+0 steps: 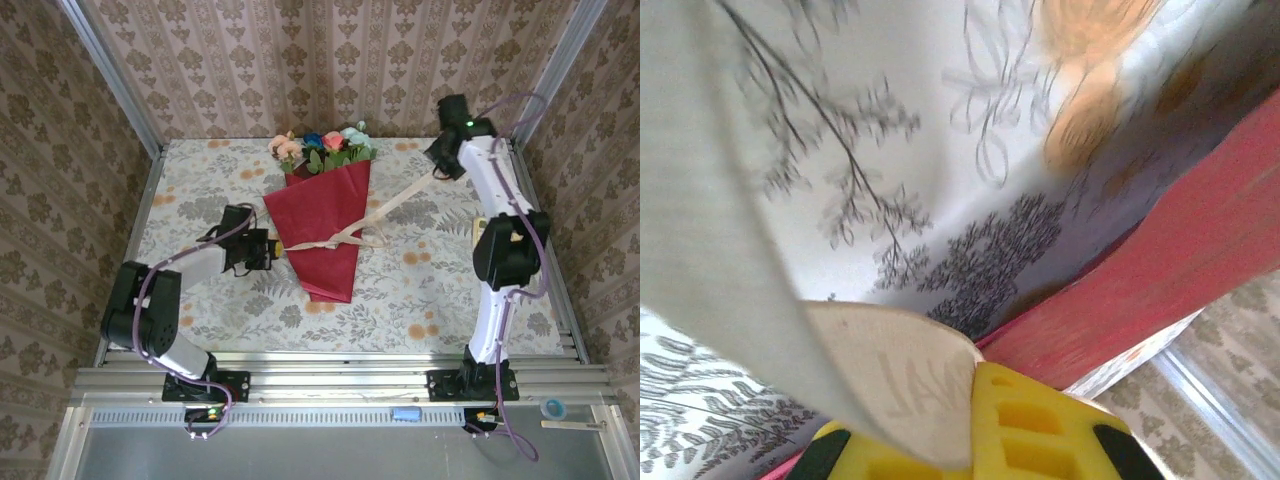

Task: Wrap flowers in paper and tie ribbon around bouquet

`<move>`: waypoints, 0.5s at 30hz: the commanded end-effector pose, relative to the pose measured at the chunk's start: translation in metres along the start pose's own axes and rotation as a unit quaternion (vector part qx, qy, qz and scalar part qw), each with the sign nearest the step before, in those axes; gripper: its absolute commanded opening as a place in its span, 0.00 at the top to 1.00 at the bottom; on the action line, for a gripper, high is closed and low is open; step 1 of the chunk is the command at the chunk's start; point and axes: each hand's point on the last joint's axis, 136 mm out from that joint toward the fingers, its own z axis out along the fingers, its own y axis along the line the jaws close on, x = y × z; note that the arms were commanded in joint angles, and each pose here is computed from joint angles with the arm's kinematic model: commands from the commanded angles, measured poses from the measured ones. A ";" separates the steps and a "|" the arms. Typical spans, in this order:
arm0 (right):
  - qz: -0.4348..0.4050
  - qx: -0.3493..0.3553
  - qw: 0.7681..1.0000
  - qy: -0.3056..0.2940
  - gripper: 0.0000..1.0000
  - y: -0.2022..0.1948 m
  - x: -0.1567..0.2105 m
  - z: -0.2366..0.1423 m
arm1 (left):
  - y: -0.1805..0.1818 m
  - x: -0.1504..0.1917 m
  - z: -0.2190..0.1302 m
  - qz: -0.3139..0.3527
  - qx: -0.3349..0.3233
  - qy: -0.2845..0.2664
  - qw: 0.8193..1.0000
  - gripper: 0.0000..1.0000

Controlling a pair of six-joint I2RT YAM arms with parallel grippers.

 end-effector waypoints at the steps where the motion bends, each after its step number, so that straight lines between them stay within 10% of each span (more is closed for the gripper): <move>1: -0.007 0.023 0.999 -0.043 1.00 -0.021 -0.028 -0.025 | 0.000 -0.018 -0.021 0.006 0.005 -0.029 1.000 1.00; 15: 0.026 0.027 0.997 -0.072 1.00 -0.054 -0.051 -0.047 | 0.025 -0.072 -0.073 -0.029 -0.031 -0.131 0.990 1.00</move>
